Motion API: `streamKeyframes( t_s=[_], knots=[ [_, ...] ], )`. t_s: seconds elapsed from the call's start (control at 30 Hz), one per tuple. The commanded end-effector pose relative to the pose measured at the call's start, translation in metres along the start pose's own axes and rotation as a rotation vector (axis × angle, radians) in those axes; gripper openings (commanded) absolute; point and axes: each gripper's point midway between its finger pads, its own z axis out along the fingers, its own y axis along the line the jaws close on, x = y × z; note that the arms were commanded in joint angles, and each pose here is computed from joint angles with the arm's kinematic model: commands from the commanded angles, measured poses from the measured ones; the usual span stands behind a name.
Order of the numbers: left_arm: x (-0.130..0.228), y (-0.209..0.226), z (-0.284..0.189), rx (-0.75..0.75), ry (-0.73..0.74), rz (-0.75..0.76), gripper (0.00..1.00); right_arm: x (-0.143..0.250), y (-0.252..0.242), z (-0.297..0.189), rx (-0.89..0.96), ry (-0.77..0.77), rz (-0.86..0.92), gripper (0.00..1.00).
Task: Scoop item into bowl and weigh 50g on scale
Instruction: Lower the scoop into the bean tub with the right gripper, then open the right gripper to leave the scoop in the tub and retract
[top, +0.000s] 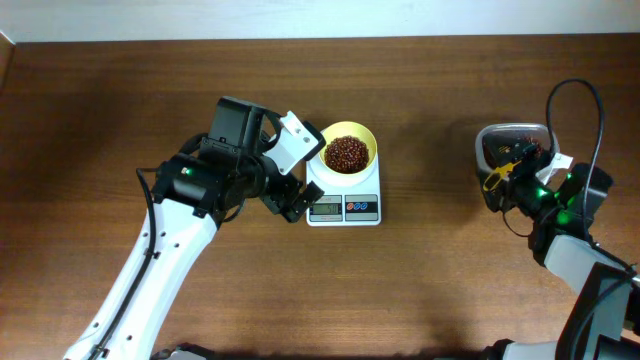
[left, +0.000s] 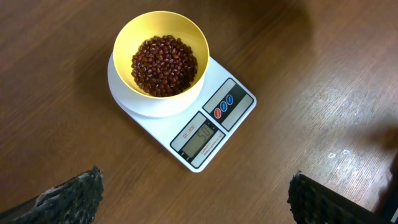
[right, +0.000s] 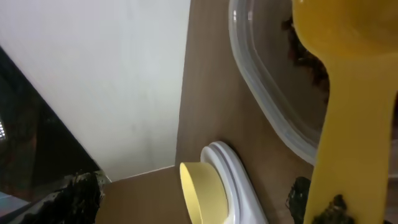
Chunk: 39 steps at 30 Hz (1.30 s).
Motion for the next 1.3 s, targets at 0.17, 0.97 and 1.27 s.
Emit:
streamKeyframes(
  t_s=[0.17,0.97,1.27],
  knots=[
    [-0.002,-0.001,-0.005,-0.006,-0.015,0.0,0.99,0.0,-0.021,-0.003,0.097,-0.029,-0.031,0.99],
    [-0.002,-0.001,-0.005,-0.006,-0.015,0.0,0.99,-0.03,0.002,-0.108,0.167,-0.288,-0.13,0.99],
    [-0.002,-0.001,-0.005,-0.006,-0.015,0.0,0.99,-0.032,0.004,-0.109,0.162,-0.297,-0.147,0.99]
  ],
)
